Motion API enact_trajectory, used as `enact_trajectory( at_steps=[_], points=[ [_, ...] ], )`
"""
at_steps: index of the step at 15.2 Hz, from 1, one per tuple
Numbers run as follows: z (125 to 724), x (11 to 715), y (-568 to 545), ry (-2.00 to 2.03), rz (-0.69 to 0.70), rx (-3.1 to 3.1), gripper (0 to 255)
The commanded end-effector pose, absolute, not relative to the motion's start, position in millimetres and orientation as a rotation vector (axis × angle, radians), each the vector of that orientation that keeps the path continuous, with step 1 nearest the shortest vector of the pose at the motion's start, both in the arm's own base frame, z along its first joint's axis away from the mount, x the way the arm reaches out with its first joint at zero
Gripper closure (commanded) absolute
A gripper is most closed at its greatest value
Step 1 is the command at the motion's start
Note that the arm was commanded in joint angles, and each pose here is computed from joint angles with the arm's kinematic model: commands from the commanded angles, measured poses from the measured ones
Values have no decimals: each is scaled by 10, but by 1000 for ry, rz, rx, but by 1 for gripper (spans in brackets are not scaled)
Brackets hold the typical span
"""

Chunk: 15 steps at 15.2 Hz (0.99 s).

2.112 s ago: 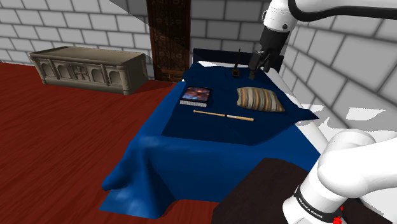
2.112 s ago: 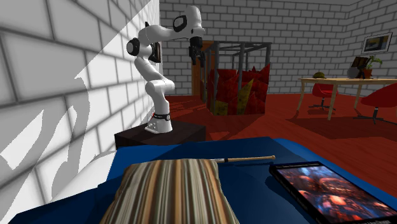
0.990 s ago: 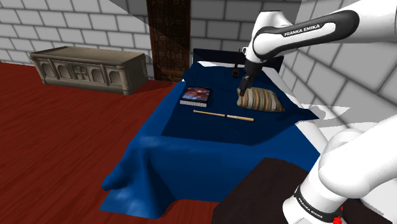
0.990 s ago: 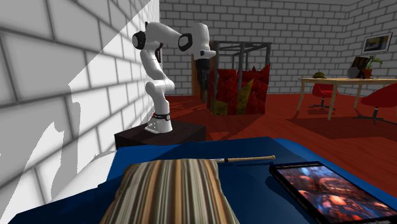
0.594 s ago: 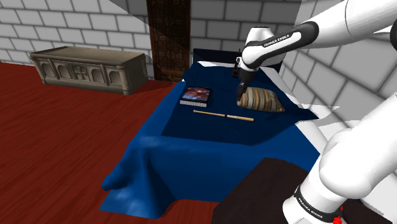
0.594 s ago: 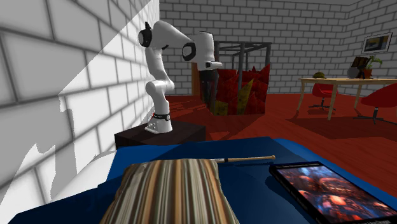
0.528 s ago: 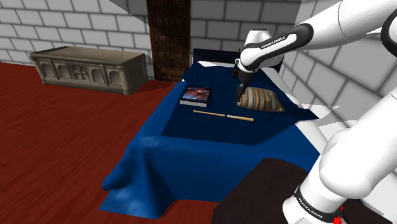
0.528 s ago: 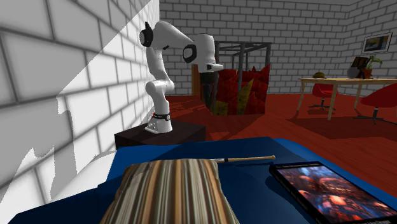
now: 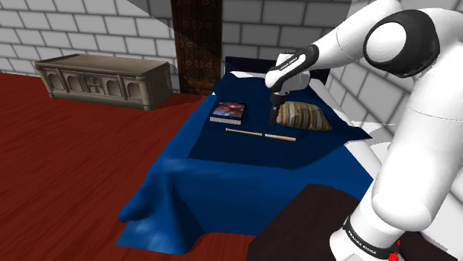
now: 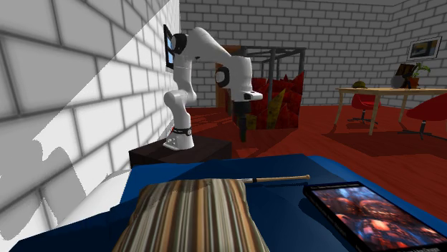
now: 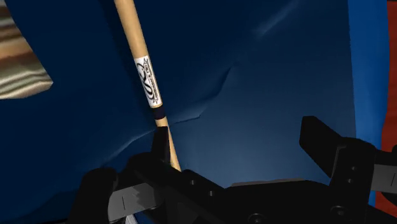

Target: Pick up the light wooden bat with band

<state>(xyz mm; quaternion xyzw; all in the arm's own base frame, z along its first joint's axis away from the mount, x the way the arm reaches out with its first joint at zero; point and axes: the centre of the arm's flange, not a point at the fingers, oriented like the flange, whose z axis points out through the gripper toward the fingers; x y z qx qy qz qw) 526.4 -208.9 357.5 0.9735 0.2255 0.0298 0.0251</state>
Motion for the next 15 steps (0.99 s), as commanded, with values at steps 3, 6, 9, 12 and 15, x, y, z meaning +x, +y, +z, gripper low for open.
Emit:
enact_trajectory(
  at_steps=[3, 6, 9, 12, 15],
  points=[
    [3165, 5600, -2274, 798, 65, 2995, 0],
    [2863, 5847, -2399, 870, 45, 2982, 0],
    [2558, 6094, -2513, 941, 25, 2968, 0],
    [2361, 6167, -2543, 962, 19, 2963, 0],
    [2203, 6167, -2543, 962, 19, 2963, 0]
  ],
)
